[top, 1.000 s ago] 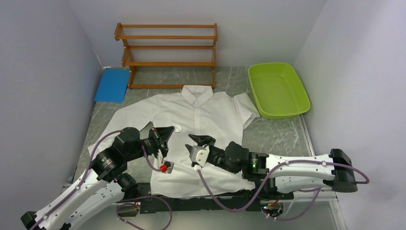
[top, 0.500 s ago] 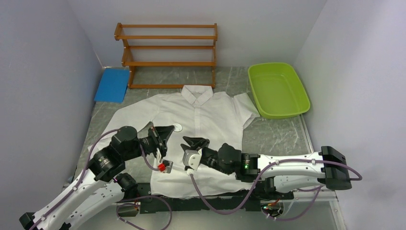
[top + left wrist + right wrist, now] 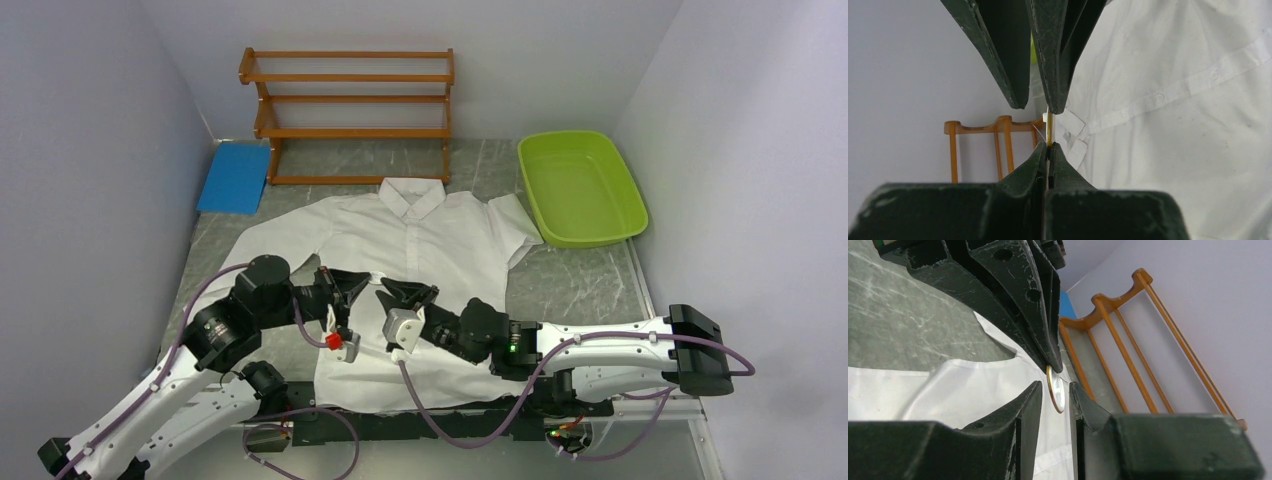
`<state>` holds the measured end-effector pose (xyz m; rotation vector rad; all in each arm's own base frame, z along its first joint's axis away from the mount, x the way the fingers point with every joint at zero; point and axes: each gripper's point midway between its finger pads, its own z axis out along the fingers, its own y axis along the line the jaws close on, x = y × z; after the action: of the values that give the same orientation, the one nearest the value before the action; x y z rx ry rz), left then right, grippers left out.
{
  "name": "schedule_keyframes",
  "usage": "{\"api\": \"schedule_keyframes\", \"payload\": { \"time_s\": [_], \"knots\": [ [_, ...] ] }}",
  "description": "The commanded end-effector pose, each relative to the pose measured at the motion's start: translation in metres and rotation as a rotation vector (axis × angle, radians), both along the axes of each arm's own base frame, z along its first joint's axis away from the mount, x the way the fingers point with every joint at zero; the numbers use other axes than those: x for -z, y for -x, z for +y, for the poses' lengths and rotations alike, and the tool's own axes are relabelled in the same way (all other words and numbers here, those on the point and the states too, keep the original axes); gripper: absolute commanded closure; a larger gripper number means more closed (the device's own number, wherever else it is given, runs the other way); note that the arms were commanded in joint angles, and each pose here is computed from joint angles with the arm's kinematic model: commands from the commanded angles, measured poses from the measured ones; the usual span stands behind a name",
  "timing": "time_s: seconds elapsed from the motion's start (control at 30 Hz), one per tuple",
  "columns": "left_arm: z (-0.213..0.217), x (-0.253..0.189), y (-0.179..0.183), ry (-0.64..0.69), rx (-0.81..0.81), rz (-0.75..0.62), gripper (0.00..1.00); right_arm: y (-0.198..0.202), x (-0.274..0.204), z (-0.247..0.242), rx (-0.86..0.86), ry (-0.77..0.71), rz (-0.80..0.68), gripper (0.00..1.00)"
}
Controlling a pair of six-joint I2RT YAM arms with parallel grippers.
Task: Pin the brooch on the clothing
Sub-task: Adjust the brooch.
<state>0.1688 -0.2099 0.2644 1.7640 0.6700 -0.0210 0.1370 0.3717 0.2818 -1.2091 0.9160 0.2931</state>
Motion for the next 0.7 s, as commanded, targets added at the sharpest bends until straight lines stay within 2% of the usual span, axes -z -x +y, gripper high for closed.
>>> {"api": "schedule_keyframes", "payload": {
  "time_s": [0.0,0.4,0.67],
  "knots": [
    [-0.007,-0.003,0.009,0.034,0.033,0.076,0.97,-0.001,-0.019,0.002,0.009,-0.055,-0.02,0.71],
    [-0.009,0.0,0.01,0.023,0.028,0.142,0.97,-0.001,-0.003,0.01,0.002,0.03,-0.039,0.79],
    [-0.009,-0.001,0.011,0.026,0.03,0.151,0.97,0.002,0.009,0.012,-0.017,0.082,-0.035,0.78]
  ]
}}
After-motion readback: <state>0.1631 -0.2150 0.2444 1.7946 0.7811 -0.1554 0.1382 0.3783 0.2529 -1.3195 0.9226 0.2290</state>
